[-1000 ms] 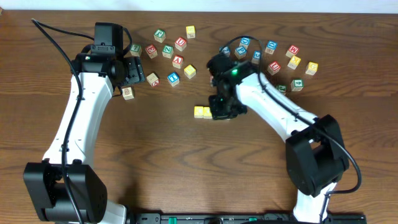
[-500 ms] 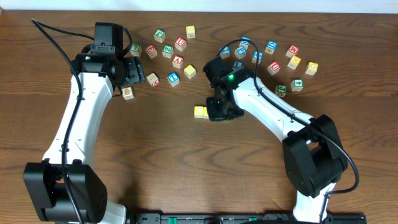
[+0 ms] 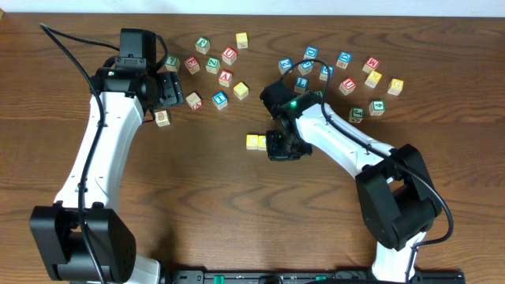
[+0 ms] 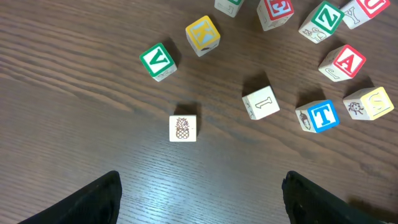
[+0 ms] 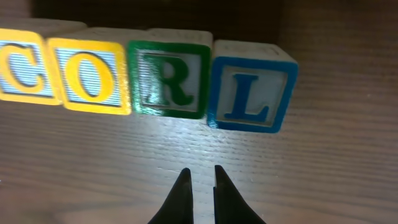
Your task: Spell out CORL
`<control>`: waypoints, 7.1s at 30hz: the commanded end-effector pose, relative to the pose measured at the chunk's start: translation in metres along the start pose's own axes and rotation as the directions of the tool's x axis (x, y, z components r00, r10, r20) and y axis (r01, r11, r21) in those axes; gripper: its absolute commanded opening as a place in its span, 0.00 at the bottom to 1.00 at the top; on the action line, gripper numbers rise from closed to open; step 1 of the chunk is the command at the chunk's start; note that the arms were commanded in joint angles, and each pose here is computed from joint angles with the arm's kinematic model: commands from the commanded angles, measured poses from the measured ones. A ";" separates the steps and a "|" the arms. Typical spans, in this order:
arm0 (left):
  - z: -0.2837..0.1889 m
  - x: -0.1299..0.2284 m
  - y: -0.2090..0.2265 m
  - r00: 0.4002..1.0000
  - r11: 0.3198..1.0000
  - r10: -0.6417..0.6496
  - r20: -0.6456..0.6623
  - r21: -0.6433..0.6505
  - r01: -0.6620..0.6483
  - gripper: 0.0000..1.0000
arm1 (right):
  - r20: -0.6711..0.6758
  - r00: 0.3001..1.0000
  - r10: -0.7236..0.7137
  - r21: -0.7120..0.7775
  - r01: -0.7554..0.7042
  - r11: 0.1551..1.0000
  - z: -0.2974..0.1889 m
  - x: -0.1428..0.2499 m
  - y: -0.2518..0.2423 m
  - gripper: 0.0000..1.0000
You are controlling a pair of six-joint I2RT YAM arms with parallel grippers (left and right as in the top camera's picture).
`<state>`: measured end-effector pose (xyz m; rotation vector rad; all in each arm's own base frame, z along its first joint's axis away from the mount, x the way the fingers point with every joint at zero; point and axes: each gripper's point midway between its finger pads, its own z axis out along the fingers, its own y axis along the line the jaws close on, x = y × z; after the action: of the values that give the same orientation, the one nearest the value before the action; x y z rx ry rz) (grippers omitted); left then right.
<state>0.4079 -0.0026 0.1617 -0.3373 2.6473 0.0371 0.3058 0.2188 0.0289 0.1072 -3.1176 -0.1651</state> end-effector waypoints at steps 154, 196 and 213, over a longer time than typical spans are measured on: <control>-0.001 -0.004 0.002 1.000 1.000 -0.012 0.011 -0.008 0.012 0.98 | 0.774 0.613 0.157 -0.119 -0.102 0.988 -0.318 0.001 -0.145 0.99; -0.001 -0.004 0.002 1.000 1.000 -0.012 0.011 -0.008 0.012 0.98 | 0.993 -0.099 0.068 -0.077 -0.096 0.992 -0.184 0.077 -0.202 0.99; -0.001 -0.004 0.002 1.000 1.000 -0.012 0.011 -0.007 0.012 0.98 | 0.996 0.048 0.079 -0.074 -0.096 0.993 -0.148 0.076 -0.201 0.99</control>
<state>0.4081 -0.0026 0.1617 -0.3384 2.6464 0.0372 0.2467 -0.0024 0.1568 -0.4856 -4.5903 -0.3551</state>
